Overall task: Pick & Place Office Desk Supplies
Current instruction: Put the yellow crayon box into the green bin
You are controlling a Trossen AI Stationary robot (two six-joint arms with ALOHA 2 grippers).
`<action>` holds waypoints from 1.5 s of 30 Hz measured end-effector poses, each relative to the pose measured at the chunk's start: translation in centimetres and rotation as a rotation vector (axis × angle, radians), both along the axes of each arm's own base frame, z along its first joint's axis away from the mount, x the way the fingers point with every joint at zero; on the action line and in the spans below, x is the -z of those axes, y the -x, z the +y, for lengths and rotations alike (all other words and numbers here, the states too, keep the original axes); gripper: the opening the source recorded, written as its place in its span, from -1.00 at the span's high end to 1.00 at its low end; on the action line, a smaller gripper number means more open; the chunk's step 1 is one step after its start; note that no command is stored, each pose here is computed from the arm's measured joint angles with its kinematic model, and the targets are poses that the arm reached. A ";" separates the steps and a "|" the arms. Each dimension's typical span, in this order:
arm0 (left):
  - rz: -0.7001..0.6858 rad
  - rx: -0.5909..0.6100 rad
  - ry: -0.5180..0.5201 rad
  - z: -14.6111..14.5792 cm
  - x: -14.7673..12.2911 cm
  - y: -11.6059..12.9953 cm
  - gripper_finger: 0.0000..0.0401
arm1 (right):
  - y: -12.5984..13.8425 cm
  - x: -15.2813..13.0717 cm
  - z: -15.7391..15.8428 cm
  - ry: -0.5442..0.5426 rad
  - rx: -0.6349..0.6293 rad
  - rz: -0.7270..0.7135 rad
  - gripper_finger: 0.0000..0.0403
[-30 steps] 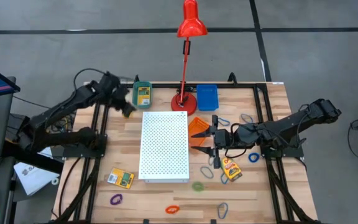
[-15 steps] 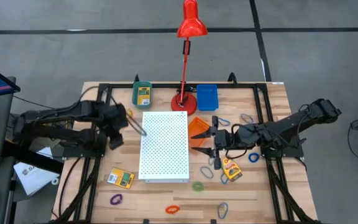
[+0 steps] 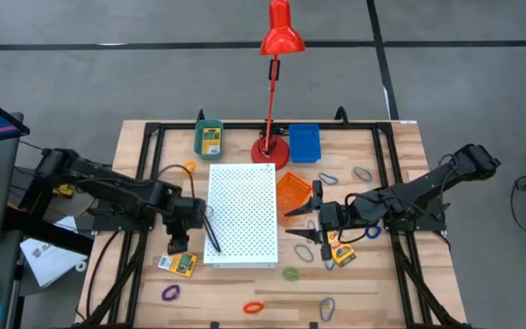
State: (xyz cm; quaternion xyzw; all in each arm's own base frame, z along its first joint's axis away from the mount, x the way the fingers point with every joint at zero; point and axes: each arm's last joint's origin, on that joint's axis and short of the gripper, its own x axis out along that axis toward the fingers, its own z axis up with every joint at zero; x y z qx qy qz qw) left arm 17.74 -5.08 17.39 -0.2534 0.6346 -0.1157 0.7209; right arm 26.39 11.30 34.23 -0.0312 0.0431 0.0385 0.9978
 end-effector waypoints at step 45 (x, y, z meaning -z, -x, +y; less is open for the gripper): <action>-0.330 -0.042 0.018 -17.8 -1.3 5.3 0.37 | 0.6 -0.6 1.3 -0.029 -0.048 -0.052 0.15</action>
